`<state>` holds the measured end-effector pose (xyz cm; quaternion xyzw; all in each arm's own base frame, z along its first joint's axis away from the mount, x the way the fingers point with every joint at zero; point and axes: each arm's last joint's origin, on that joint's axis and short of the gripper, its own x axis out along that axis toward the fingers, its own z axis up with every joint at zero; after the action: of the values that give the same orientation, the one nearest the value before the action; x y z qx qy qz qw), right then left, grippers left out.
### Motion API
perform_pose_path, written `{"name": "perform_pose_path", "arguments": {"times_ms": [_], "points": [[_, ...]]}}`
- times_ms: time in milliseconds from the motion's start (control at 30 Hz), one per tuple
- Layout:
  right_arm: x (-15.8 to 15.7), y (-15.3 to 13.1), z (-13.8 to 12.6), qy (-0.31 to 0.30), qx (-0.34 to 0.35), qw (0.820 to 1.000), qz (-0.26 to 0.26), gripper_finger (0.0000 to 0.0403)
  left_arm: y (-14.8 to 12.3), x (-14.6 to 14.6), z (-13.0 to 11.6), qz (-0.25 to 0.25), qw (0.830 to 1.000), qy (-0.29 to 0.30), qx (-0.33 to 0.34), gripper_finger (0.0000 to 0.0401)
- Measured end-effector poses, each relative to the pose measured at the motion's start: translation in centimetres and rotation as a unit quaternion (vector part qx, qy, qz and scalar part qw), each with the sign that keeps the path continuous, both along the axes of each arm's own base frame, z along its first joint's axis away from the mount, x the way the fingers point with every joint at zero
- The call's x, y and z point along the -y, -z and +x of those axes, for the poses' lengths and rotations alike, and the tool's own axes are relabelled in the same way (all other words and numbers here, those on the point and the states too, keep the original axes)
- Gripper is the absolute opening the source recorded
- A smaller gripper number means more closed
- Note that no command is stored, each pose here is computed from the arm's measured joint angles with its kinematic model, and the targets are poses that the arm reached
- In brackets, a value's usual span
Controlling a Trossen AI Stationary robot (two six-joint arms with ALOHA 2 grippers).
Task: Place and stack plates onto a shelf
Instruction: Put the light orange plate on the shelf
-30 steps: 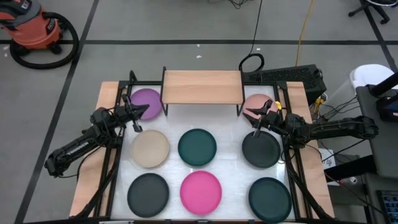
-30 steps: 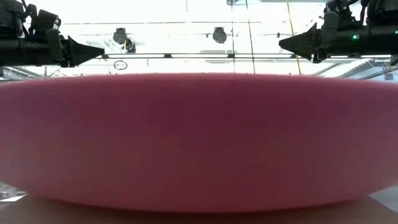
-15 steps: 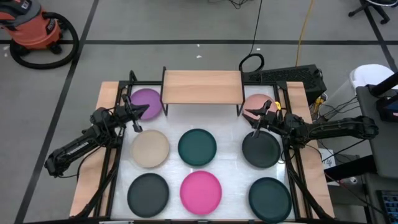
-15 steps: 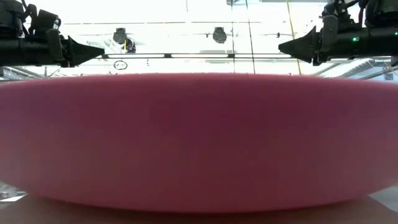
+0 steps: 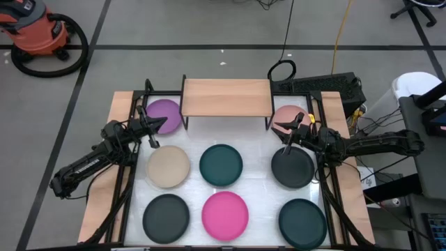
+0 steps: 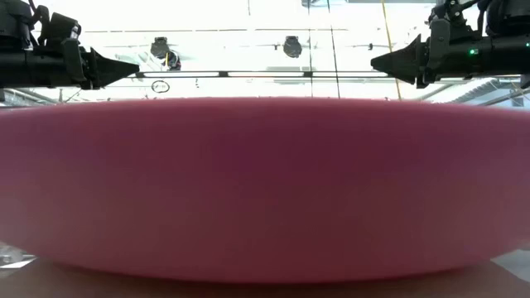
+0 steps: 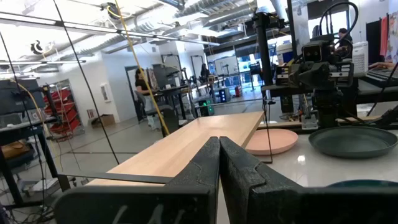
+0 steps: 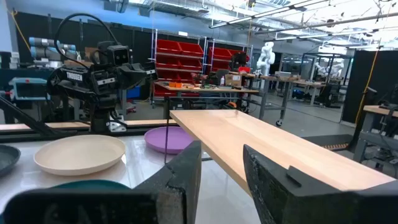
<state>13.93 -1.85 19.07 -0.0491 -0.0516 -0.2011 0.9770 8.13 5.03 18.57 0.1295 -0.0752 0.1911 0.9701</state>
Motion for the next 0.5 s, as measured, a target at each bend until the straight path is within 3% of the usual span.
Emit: {"name": "perform_pose_path", "arguments": {"times_ms": [233,500], "points": [[-0.3,-1.4,0.5,-0.042,0.006,0.999,-0.004,0.0105,0.0,0.0,0.0,0.000,1.000,0.000,0.000,0.0017],[-1.4,-3.8,1.8,-0.065,-0.083,0.994,0.002,0.0105,0.0,0.0,0.0,0.000,1.000,0.000,0.000,0.0017]]}}
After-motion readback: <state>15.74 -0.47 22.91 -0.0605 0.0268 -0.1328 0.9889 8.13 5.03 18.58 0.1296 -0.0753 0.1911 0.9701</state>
